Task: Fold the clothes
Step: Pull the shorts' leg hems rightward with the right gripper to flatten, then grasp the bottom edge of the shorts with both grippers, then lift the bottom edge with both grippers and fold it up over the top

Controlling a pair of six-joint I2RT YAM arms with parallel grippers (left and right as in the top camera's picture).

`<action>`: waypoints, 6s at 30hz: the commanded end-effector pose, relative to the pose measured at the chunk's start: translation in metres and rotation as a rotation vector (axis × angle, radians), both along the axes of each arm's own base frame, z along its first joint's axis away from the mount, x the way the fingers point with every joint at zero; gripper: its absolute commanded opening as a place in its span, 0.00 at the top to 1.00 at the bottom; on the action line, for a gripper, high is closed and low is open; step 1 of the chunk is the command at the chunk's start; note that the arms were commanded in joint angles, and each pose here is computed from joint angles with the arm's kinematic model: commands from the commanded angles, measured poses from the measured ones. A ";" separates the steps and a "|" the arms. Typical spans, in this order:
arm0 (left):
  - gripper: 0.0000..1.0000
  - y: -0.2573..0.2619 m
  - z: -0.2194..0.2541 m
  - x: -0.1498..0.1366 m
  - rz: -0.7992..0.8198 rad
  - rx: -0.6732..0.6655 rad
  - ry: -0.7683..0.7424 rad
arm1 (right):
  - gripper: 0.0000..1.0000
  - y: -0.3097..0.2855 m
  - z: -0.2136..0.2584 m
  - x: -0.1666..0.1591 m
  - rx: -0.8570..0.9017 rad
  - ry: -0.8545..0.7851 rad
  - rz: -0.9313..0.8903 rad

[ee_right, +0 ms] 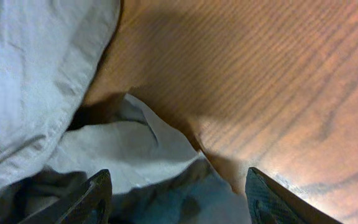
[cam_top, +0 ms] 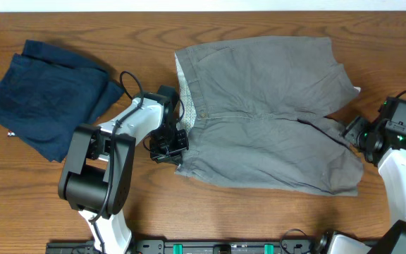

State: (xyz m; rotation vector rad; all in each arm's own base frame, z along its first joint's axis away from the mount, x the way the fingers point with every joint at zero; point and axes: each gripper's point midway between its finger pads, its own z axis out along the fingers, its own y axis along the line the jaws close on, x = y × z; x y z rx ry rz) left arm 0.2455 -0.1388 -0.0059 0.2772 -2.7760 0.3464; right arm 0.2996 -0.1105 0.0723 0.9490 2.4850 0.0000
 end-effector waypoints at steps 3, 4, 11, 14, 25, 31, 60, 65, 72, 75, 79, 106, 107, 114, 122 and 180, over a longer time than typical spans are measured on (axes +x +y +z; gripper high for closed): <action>0.94 0.035 -0.023 0.000 -0.015 0.175 -0.006 | 0.33 0.000 -0.025 -0.004 0.030 0.078 0.012; 0.94 0.035 -0.023 0.000 -0.015 0.175 -0.006 | 0.33 0.000 -0.033 -0.005 0.039 0.101 0.012; 0.94 0.035 -0.023 0.000 -0.015 0.175 -0.005 | 0.87 -0.001 -0.063 0.019 0.067 0.076 0.037; 0.94 0.035 -0.023 0.000 -0.015 0.175 -0.005 | 0.99 -0.007 -0.046 0.047 0.056 -0.055 0.037; 0.94 0.035 -0.023 0.001 -0.002 0.178 -0.007 | 0.84 -0.073 0.043 0.103 -0.082 -0.360 -0.077; 0.94 0.033 -0.023 0.005 0.012 0.177 -0.019 | 0.01 -0.055 0.014 0.075 -0.001 -0.200 -0.060; 0.26 0.022 0.033 -0.012 0.517 0.038 -0.213 | 0.01 0.073 -0.075 -0.115 0.413 0.432 -0.221; 0.30 0.021 0.019 -0.010 0.551 -0.036 -0.327 | 0.01 0.070 -0.080 -0.118 0.400 0.431 -0.277; 0.30 0.020 0.007 -0.014 0.549 -0.053 -0.341 | 0.01 0.067 -0.072 -0.117 0.400 0.401 -0.305; 0.33 0.019 0.007 -0.014 0.556 -0.058 -0.338 | 0.01 0.064 -0.064 -0.120 0.399 0.379 -0.323; 0.41 0.009 0.005 -0.028 0.611 -0.072 -0.252 | 0.01 0.060 -0.054 -0.125 0.397 0.352 -0.349; 0.94 -0.008 0.009 -0.022 0.626 -0.110 -0.273 | 0.03 0.024 -0.073 -0.138 0.229 0.293 -0.543; 0.94 -0.007 0.008 -0.028 0.623 -0.097 -0.250 | 0.04 0.021 -0.072 -0.136 0.213 0.280 -0.546; 0.94 0.006 0.000 -0.059 0.574 -0.011 -0.156 | 0.33 0.011 -0.073 -0.130 0.171 0.253 -0.556; 0.94 0.004 0.017 -0.054 0.500 -0.061 -0.238 | 0.99 0.015 -0.074 -0.143 0.162 0.315 -0.530; 0.94 0.018 0.126 0.253 0.476 -0.174 -1.181 | 0.99 0.023 0.095 0.191 0.034 -0.645 0.161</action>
